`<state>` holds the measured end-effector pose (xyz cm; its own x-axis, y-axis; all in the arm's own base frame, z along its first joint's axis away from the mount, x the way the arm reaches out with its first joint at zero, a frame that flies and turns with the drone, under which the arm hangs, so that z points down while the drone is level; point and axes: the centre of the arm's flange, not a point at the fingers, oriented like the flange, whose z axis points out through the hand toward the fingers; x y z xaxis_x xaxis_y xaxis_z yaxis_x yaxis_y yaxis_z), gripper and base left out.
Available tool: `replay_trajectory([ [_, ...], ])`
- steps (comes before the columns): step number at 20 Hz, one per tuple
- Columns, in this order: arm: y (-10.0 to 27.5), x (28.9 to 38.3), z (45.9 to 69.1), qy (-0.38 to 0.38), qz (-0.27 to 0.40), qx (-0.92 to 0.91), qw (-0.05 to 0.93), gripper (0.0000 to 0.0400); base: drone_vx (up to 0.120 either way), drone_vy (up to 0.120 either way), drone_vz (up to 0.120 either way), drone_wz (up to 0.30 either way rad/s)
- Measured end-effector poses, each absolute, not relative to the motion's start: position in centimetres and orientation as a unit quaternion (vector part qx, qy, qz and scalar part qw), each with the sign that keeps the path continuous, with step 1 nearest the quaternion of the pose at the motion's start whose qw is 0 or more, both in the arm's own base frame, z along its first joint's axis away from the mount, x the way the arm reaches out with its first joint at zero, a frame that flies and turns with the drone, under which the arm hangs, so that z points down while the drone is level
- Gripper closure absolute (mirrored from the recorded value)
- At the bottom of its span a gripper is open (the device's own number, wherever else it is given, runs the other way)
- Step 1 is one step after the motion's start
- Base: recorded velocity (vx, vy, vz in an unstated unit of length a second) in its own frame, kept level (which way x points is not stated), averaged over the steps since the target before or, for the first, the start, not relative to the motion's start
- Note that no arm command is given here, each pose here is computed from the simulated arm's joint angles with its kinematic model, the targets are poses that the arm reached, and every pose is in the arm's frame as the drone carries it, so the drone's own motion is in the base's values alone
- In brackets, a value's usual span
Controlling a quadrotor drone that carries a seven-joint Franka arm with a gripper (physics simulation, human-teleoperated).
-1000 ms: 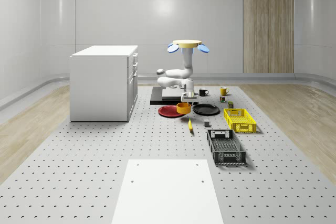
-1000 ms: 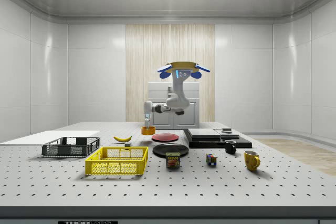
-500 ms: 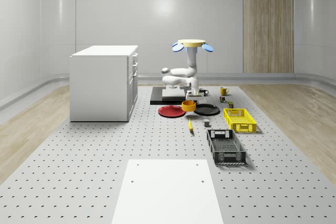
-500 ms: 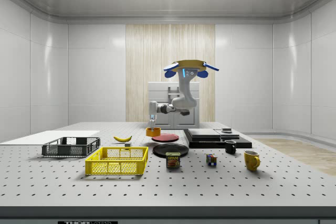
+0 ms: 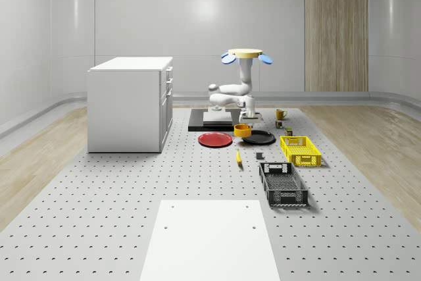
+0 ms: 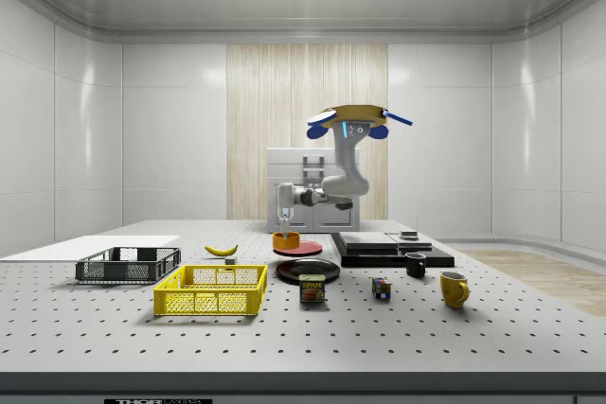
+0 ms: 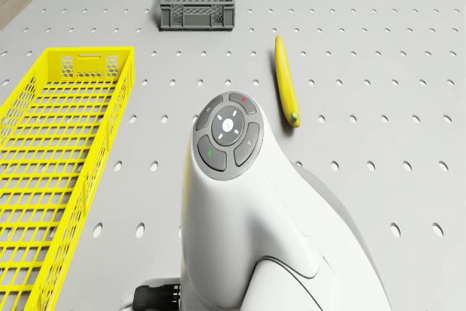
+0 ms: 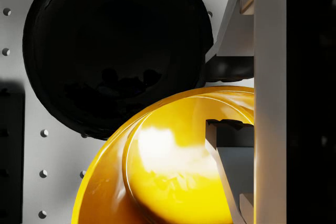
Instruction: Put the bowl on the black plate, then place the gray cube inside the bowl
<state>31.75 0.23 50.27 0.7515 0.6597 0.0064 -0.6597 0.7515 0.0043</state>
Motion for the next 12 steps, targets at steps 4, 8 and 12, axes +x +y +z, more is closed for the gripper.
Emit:
replay_trajectory([
  [4,0.0,31.63,50.2,-0.002,0.368,0.003,0.930,0.0287,-0.120,0.120,0.000,0.000],
  [8,-0.5,31.52,50.2,-0.002,0.375,0.002,0.927,0.0297,-0.120,0.120,0.000,0.000],
  [12,-0.3,31.57,50.2,-0.002,0.369,0.002,0.930,0.0291,-0.120,0.120,0.000,0.000],
])
